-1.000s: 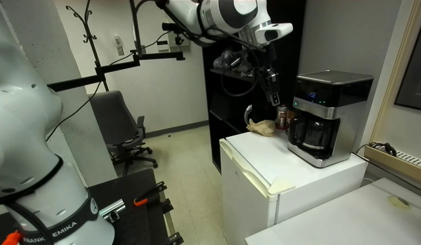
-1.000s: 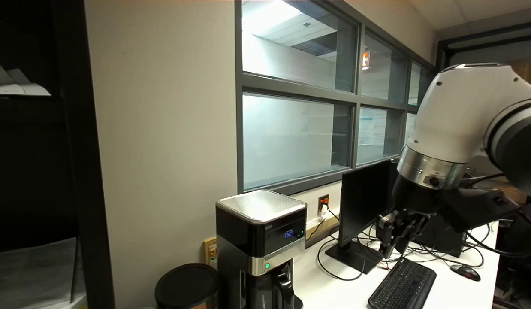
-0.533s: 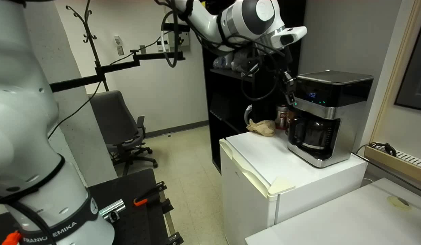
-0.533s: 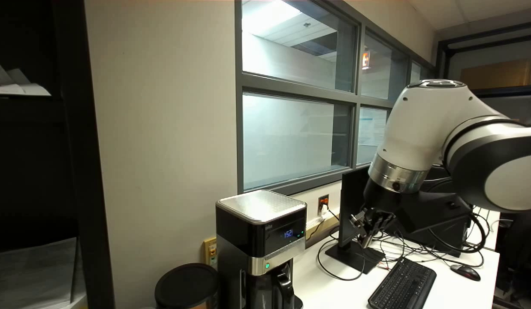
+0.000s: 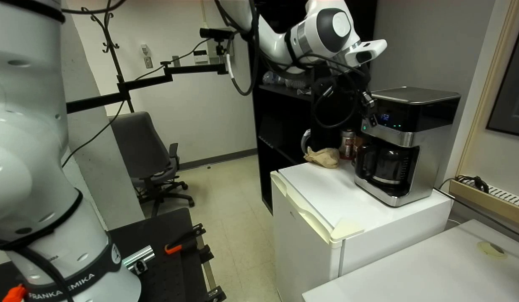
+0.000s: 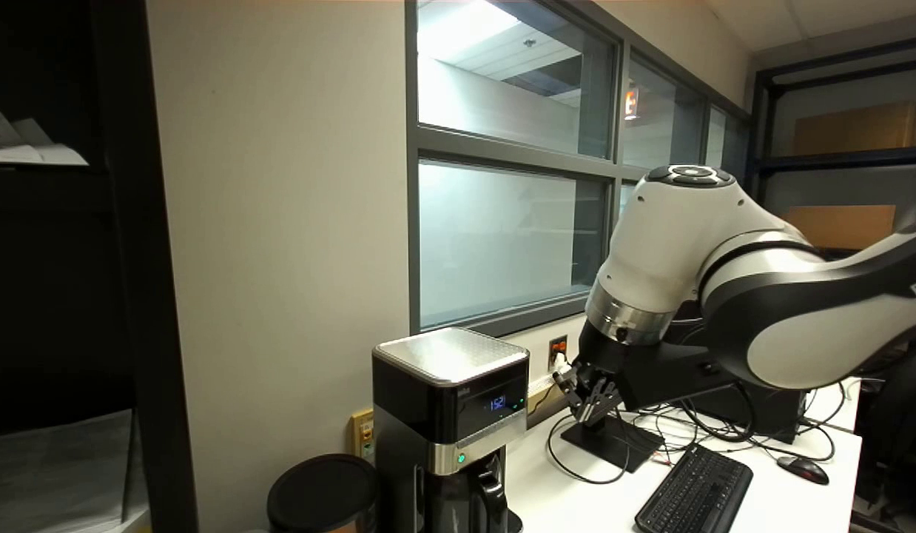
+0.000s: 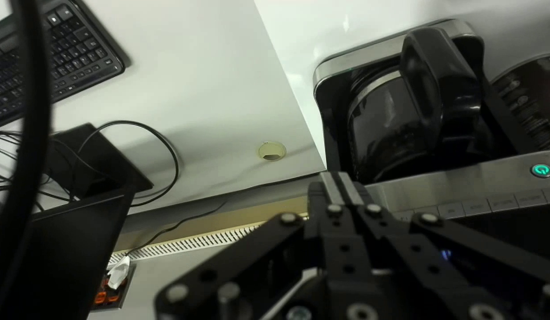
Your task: Push down the second button from the right
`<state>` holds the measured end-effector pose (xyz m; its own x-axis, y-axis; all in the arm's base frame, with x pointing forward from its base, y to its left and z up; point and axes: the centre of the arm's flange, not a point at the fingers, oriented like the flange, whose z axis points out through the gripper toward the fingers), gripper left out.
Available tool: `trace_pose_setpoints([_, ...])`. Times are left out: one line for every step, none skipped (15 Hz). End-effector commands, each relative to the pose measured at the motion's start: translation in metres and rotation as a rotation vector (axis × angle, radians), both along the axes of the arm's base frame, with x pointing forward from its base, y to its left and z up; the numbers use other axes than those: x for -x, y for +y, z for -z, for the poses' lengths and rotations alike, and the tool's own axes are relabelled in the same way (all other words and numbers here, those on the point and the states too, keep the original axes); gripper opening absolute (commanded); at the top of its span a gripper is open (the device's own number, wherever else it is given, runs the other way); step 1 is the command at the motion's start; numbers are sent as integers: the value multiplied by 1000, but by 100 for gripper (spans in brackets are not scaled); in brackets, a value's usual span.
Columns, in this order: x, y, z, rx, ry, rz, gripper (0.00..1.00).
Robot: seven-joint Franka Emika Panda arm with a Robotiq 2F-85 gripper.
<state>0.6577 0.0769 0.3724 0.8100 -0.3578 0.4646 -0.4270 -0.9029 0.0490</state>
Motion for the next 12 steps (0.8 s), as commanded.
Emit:
trace_pose_setpoints([-36,9,9,2,-52,24,0])
trace_pose_setpoints([-41,10,12,1,-55,31,0])
trace_pose_setpoints([-46,10,15,1,-57,38,0])
trace_pose_setpoints([-51,9,17,3,-59,43,0])
trace_pose_setpoints([-55,9,20,3,-59,48,0])
trace_pose_setpoints([-59,8,23,3,-60,54,0])
trace_pose_setpoints([-64,8,26,3,-59,59,0])
trace_pose_setpoints([-67,8,28,0,-59,61,0])
trace_pose_setpoints([-70,8,30,-2,-57,63,0])
trace_pose_setpoints([-73,9,32,-3,-59,65,0])
trace_pose_setpoints([-75,10,34,-5,-58,66,0])
trace_pose_setpoints([-77,11,36,-9,-58,67,0])
